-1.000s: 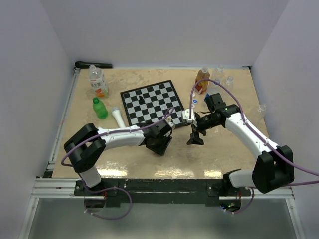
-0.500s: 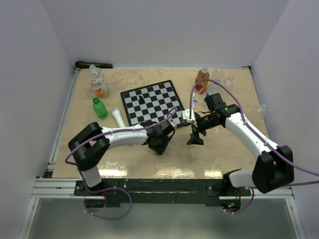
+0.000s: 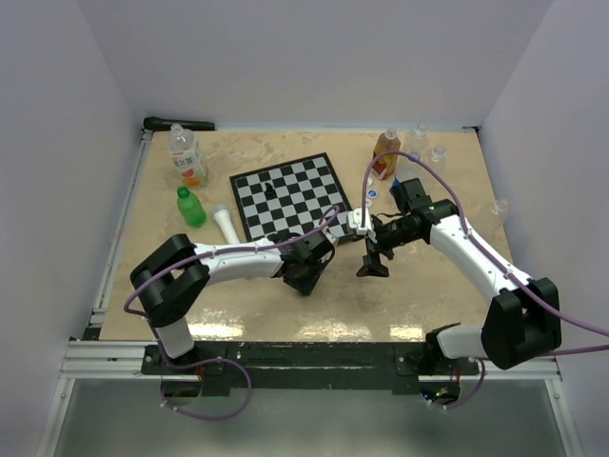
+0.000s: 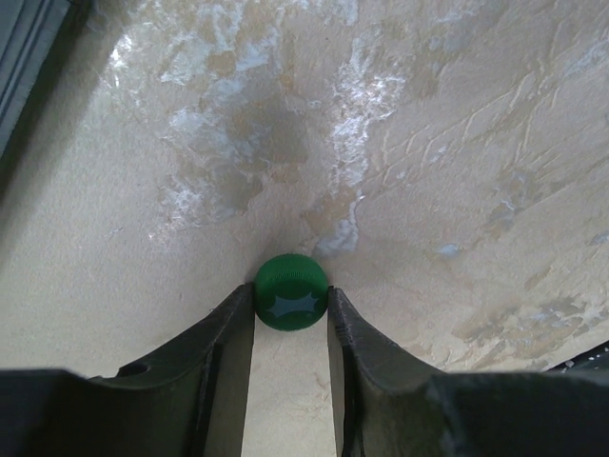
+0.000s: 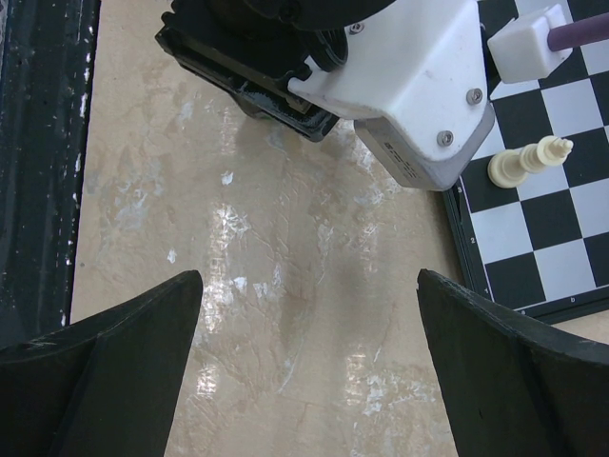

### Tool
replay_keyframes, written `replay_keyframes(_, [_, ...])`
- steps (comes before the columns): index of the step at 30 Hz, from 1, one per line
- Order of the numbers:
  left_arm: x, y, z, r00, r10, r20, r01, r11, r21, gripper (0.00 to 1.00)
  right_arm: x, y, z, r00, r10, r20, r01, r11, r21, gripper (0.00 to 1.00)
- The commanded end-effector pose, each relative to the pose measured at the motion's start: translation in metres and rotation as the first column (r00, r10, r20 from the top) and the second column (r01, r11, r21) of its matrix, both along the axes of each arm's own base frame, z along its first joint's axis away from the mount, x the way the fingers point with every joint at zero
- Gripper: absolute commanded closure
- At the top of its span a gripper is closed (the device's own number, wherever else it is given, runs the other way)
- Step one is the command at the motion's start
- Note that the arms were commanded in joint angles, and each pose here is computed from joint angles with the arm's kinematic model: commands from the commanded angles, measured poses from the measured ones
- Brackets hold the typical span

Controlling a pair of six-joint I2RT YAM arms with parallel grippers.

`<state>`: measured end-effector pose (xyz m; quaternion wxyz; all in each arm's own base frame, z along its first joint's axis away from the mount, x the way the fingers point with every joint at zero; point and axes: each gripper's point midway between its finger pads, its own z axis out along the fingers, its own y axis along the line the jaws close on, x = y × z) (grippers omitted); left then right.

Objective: Unscrew the bottle caps
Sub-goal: Pick up the bottle cap from the center of the board.

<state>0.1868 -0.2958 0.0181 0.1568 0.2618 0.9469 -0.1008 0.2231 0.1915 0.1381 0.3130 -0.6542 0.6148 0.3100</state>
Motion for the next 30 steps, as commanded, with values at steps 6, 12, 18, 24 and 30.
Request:
replay_keyframes(6, [0.001,0.015,0.027,0.998,0.016,0.061,-0.016,1.000,-0.005,0.82,0.002,0.001,0.002,1.000,0.006,0.014,-0.006,1.000,0.006,0.02])
replay_keyframes(12, [0.004,0.027,0.039,0.996,0.035,0.080,-0.034,0.999,-0.006,0.83,0.002,0.001,0.001,1.000,0.006,0.013,-0.006,1.000,0.005,0.02])
replay_keyframes(18, [0.009,0.042,0.053,0.993,0.060,0.106,-0.058,0.998,-0.017,0.83,0.002,0.001,0.002,1.000,0.005,0.014,-0.005,1.000,0.007,0.02])
replay_keyframes(24, [0.021,0.060,0.063,0.987,0.096,0.132,-0.093,0.995,-0.026,0.83,0.002,0.001,0.002,1.000,0.005,0.014,-0.005,1.000,0.007,0.02])
replay_keyframes(30, [0.042,0.104,0.065,0.966,0.206,0.153,-0.204,0.979,-0.029,0.83,0.002,0.001,0.002,1.000,0.007,0.015,-0.007,1.000,0.006,0.02])
